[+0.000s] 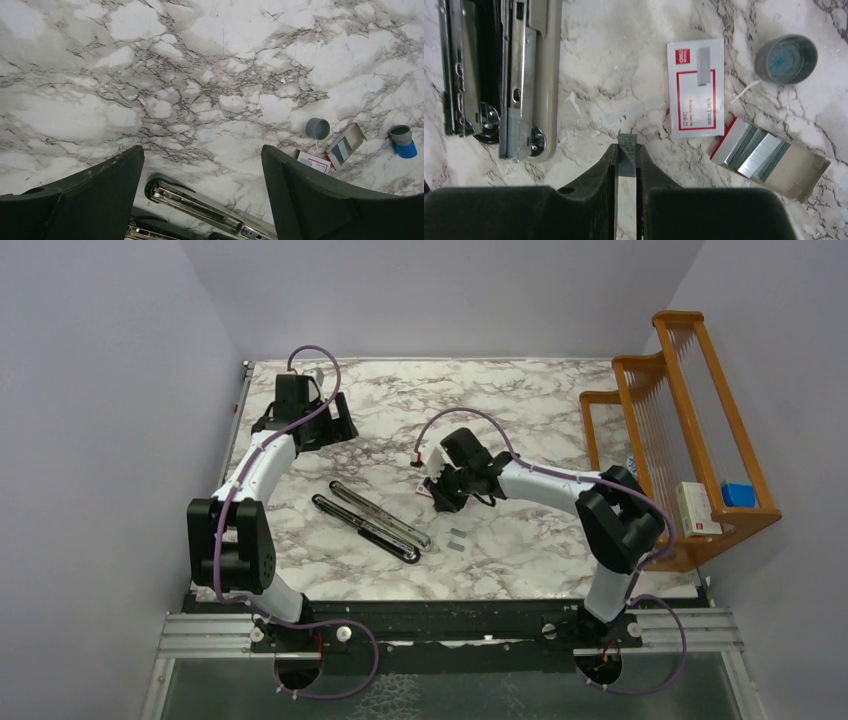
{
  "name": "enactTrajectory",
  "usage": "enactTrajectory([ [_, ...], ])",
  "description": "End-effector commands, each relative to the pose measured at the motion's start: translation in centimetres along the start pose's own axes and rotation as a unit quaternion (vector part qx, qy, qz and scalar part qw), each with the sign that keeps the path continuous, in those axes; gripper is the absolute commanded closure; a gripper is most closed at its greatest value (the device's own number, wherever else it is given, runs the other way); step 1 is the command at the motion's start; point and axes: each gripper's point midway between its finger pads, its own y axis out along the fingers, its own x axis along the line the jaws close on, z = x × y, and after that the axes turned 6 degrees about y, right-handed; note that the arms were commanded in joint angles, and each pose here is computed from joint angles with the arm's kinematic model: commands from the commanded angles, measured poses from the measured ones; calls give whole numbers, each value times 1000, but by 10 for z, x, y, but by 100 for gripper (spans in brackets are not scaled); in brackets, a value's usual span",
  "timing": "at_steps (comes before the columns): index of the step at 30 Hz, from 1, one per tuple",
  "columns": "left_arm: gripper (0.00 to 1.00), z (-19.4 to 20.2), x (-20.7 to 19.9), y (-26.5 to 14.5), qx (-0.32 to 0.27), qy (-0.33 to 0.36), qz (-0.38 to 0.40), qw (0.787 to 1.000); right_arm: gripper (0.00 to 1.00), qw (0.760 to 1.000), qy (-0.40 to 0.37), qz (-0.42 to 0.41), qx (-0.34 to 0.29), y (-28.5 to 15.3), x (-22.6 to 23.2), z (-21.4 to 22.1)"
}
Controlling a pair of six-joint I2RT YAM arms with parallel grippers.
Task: Load the staples into the stapler
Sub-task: Pick up the staple from the center of the board, then place the staple at the center of the board.
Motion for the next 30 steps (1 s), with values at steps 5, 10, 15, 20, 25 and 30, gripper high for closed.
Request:
enactTrajectory([
  [5,9,-15,14,-19,-34,1,-48,998,85,998,36,-15,-43,20,11,-37],
  [10,9,-18,19,-25,-44,2,-63,997,85,996,39,-6,-79,32,14,-59],
  [15,9,-21,29,-33,-57,6,-91,994,84,994,30,22,-105,45,8,-80],
  [20,9,-23,29,-39,-65,5,-93,993,84,991,19,49,-123,56,-2,-91],
  [25,9,-21,28,-39,-64,7,-92,994,82,991,4,67,-114,67,-9,-85],
  [30,9,-20,28,-39,-63,6,-89,994,81,993,-3,62,-96,77,-7,-72],
])
